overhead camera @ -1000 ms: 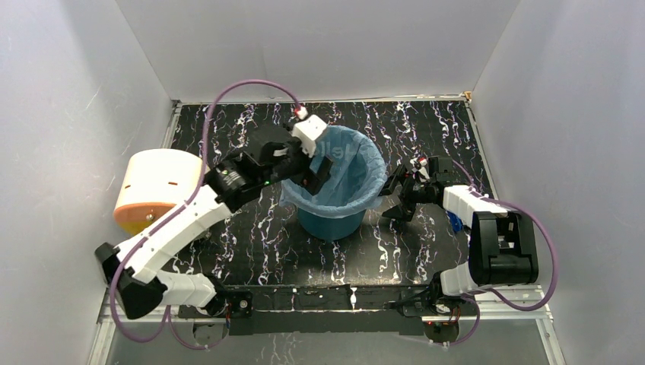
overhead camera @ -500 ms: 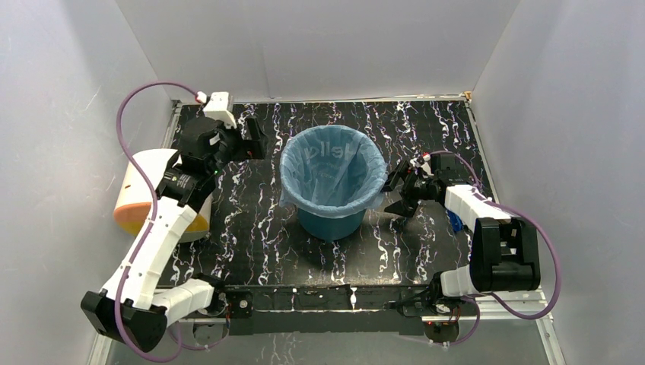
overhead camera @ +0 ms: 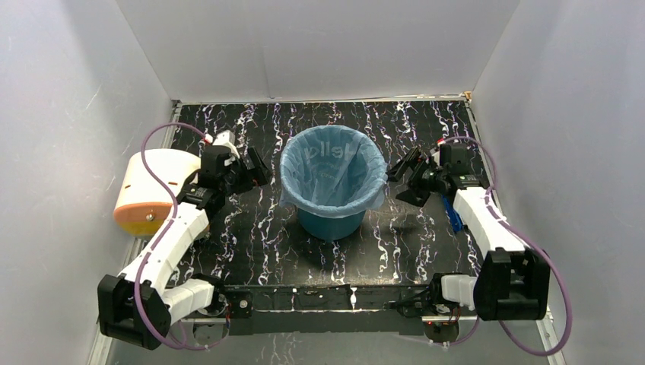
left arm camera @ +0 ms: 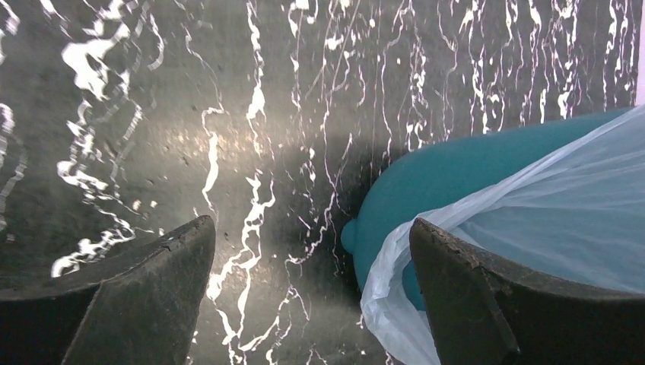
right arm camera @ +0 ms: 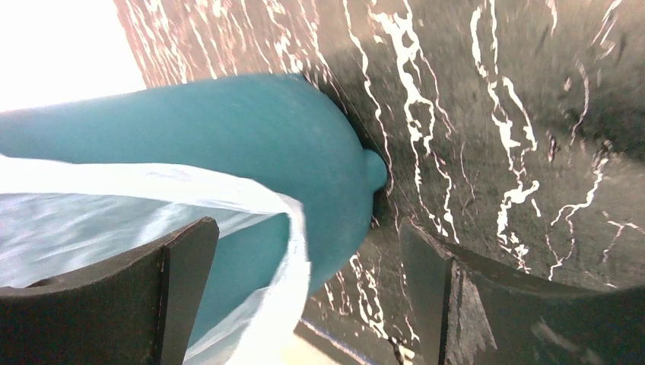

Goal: Put the trash bags into the trash bin

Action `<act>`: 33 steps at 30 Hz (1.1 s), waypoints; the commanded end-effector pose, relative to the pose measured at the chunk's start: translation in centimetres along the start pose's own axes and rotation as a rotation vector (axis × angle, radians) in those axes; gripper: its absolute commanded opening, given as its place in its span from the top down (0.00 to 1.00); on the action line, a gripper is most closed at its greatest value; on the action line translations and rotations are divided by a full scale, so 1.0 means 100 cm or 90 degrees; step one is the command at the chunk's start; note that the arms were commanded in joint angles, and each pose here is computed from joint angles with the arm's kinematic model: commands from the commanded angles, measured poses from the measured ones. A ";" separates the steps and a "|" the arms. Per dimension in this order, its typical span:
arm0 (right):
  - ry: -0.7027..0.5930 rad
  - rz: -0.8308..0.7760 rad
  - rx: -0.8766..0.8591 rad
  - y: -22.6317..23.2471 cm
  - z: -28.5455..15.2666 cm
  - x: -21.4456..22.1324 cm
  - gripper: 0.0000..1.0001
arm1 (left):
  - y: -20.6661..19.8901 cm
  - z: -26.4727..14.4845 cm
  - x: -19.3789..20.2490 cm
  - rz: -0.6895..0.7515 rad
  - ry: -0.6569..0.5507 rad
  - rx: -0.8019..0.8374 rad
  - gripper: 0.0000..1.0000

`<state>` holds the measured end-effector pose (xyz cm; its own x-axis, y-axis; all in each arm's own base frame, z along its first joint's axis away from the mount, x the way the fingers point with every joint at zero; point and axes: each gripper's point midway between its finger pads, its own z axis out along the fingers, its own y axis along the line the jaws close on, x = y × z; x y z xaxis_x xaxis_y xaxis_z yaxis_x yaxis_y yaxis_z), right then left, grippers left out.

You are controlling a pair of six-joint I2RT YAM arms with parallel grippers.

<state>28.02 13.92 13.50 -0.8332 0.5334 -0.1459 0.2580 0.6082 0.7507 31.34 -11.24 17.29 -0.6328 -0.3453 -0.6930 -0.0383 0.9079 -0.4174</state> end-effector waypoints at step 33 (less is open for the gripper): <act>-0.249 -0.329 0.051 0.087 -0.118 -0.067 0.21 | 0.016 0.015 0.067 -0.043 0.097 0.020 0.04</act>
<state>29.05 12.89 26.45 -0.7492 0.4050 -0.5241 -0.0937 0.7185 0.6892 27.56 -15.45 8.94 -0.8125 -0.3516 -0.4650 -0.0135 0.8087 -0.5880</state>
